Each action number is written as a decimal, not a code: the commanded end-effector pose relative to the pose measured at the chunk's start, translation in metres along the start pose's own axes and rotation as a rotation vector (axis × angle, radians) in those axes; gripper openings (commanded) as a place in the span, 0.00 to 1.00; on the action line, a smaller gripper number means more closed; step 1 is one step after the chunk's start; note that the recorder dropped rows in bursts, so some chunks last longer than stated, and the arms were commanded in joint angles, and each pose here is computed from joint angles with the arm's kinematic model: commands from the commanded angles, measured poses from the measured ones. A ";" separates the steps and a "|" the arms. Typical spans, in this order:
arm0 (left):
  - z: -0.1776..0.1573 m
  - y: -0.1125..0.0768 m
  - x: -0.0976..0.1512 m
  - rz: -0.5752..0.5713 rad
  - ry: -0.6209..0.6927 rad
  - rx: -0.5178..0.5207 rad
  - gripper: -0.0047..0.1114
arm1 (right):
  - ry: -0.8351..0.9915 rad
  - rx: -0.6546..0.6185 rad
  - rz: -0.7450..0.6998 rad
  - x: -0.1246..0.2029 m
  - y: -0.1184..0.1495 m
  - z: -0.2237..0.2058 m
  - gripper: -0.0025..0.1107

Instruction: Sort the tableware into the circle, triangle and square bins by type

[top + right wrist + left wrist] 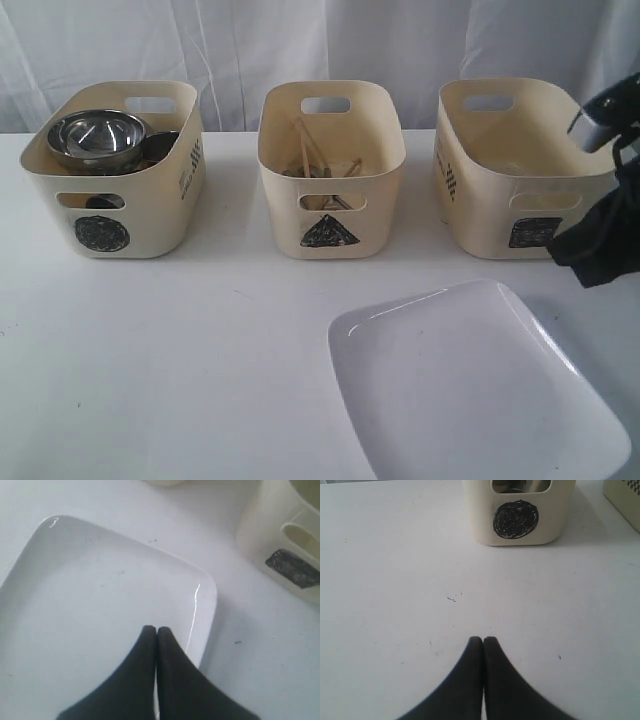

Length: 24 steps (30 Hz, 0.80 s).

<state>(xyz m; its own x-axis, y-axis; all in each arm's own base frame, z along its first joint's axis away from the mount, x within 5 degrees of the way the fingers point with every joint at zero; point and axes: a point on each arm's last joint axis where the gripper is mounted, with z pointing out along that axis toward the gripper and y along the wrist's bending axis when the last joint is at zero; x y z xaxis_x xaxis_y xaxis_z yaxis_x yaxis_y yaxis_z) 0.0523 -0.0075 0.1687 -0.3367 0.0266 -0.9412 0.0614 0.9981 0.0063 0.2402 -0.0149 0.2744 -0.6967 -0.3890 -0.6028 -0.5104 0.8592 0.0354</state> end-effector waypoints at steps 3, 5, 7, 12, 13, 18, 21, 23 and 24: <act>0.000 0.000 0.001 -0.002 -0.001 0.006 0.04 | 0.073 0.011 0.146 0.022 0.003 0.014 0.07; 0.000 0.000 0.001 -0.002 -0.001 0.006 0.04 | 0.142 0.006 0.206 0.032 0.003 0.019 0.18; 0.000 0.000 0.001 -0.002 -0.001 0.006 0.04 | 0.174 0.011 0.312 0.038 0.002 0.025 0.31; 0.000 0.000 0.001 -0.002 -0.001 0.006 0.04 | 0.215 0.027 0.679 0.043 0.002 0.031 0.58; 0.000 0.000 0.001 -0.002 -0.001 0.006 0.04 | 0.236 0.034 0.724 0.045 0.002 0.032 0.61; 0.000 0.000 0.001 -0.002 -0.001 0.006 0.04 | 0.442 0.076 0.835 0.063 -0.001 0.040 0.62; 0.000 0.000 0.001 -0.002 -0.001 0.006 0.04 | 0.519 0.039 0.833 0.071 -0.001 0.050 0.62; 0.000 0.000 0.001 -0.002 -0.001 0.006 0.04 | 0.555 0.026 0.812 0.075 -0.002 0.056 0.62; 0.000 0.000 0.001 -0.002 -0.001 0.006 0.04 | 0.583 0.030 0.785 0.078 -0.003 0.058 0.62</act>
<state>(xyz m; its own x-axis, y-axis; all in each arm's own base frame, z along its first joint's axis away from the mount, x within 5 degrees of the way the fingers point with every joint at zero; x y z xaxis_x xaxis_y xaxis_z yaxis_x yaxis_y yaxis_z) 0.0523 -0.0075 0.1687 -0.3367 0.0266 -0.9412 0.0614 0.9981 0.0063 0.2188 -0.0261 0.1906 -0.9686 0.2472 0.0246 0.2448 0.9330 0.2639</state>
